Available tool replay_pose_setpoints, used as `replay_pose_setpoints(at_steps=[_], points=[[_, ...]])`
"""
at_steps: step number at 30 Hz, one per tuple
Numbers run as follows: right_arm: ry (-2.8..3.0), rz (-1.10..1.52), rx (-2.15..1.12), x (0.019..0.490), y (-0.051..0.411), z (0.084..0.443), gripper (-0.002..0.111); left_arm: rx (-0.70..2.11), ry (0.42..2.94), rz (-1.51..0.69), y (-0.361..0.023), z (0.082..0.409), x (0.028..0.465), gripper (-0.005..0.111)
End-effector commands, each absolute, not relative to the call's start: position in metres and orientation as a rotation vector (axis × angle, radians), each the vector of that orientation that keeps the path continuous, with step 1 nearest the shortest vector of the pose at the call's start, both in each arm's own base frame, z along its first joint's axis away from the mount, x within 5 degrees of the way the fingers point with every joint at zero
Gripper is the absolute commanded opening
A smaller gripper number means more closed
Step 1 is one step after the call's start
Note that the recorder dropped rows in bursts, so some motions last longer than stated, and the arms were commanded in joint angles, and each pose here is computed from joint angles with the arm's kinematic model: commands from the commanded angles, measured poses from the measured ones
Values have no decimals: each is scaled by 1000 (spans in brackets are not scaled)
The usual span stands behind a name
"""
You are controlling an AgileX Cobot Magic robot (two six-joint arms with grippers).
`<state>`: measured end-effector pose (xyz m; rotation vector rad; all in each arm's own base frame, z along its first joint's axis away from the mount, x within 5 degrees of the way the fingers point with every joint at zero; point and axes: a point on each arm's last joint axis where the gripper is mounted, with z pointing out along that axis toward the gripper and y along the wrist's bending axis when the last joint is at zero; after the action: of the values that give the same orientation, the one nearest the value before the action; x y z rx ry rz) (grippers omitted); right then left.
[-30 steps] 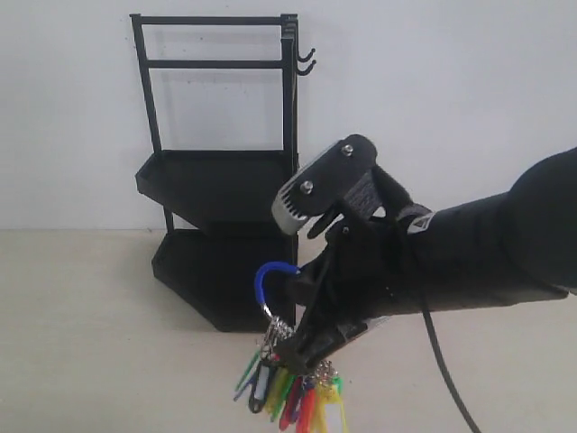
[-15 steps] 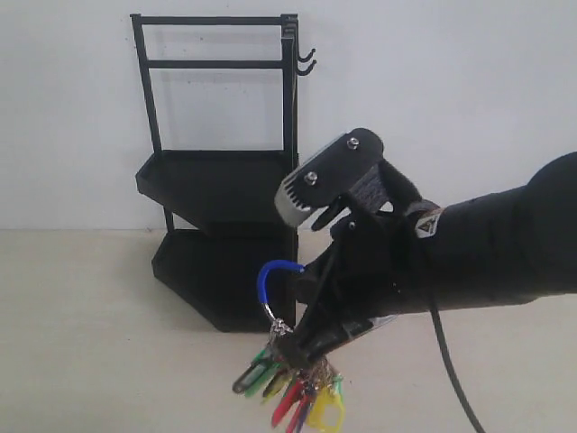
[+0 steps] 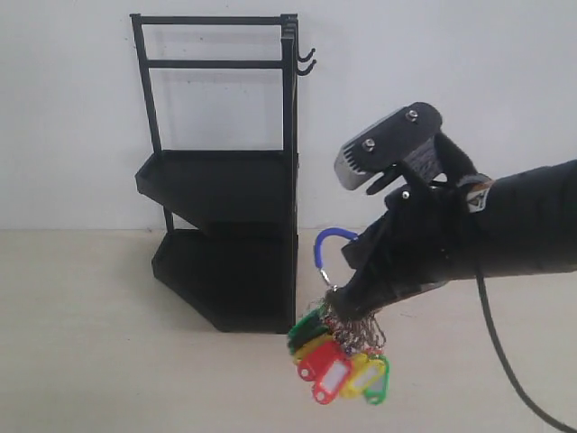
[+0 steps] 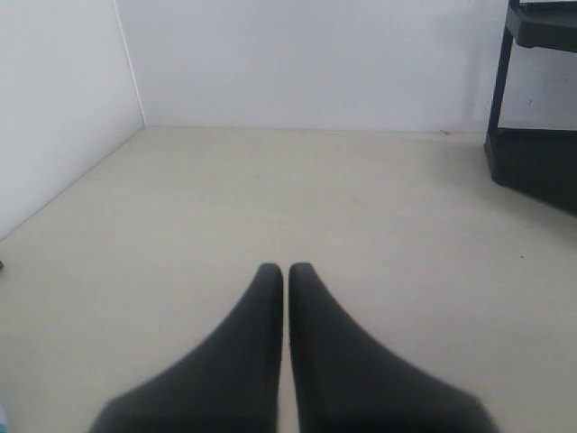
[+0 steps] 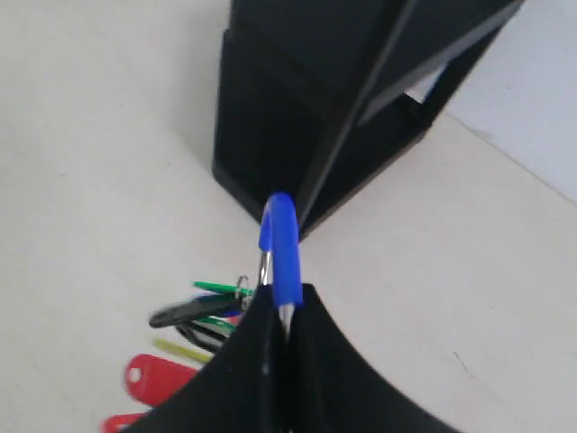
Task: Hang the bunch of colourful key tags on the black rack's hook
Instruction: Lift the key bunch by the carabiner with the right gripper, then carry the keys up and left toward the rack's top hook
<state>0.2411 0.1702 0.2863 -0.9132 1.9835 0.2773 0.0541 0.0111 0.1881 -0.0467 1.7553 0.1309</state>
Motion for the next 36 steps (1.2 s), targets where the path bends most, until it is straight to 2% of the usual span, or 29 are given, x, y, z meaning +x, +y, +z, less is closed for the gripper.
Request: replay_pose_setpoints(at_steps=[1, 12, 22, 36], points=[[1931, 240, -784, 251, 151, 301, 0, -47, 1748, 123, 11, 189, 55, 4], [1812, 157, -635, 262, 124, 323, 0, -47, 1748, 123, 11, 189, 55, 4], [1614, 114, -542, 271, 123, 347, 0, -47, 1748, 123, 11, 189, 55, 4], [1535, 58, -571, 336, 150, 374, 0, -47, 1748, 123, 11, 189, 55, 4]])
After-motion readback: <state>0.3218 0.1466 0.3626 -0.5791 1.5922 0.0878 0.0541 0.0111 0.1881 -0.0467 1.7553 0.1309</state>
